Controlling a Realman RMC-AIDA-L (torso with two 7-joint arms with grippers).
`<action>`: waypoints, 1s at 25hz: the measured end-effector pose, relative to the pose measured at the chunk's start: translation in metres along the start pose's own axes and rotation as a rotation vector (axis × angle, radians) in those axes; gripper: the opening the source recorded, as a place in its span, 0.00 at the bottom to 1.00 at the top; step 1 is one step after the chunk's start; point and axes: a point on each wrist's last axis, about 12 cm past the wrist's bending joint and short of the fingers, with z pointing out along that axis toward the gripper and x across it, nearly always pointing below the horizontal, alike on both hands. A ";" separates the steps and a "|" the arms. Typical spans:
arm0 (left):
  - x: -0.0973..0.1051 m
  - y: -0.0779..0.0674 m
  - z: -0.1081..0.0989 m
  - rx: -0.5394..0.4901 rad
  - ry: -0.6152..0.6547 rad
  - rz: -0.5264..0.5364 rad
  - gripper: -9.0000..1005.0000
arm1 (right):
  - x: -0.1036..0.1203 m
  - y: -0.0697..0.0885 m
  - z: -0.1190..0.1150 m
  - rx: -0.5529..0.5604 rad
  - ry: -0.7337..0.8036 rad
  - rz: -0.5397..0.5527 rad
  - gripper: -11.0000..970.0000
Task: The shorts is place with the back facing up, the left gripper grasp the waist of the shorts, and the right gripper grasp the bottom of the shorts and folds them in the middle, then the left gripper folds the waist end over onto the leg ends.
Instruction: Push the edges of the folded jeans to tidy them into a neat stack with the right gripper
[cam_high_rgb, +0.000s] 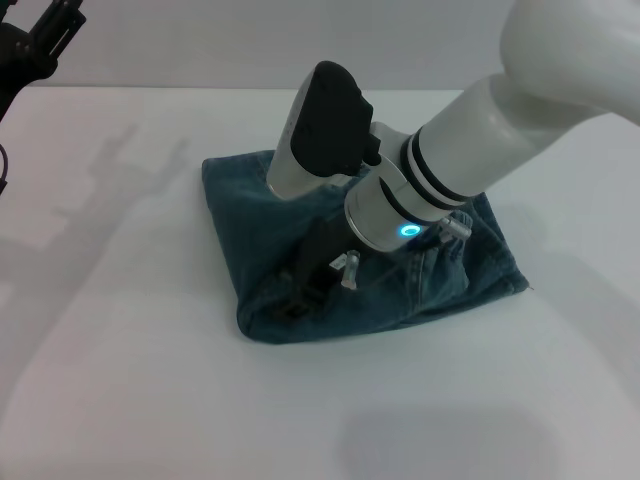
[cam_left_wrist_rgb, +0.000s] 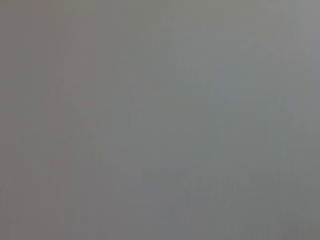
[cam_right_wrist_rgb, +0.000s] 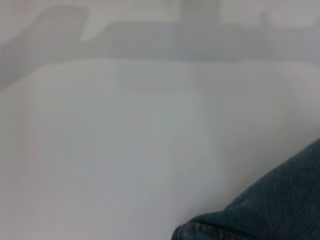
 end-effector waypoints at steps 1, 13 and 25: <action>0.000 0.000 0.000 0.000 0.000 0.000 0.84 | -0.001 -0.001 0.000 0.009 -0.005 -0.003 0.55; 0.001 -0.001 -0.002 0.001 0.005 -0.006 0.84 | -0.010 -0.014 0.002 0.145 -0.066 -0.037 0.55; 0.001 0.002 -0.003 -0.004 0.013 -0.010 0.84 | -0.014 -0.010 -0.002 0.144 -0.098 -0.057 0.55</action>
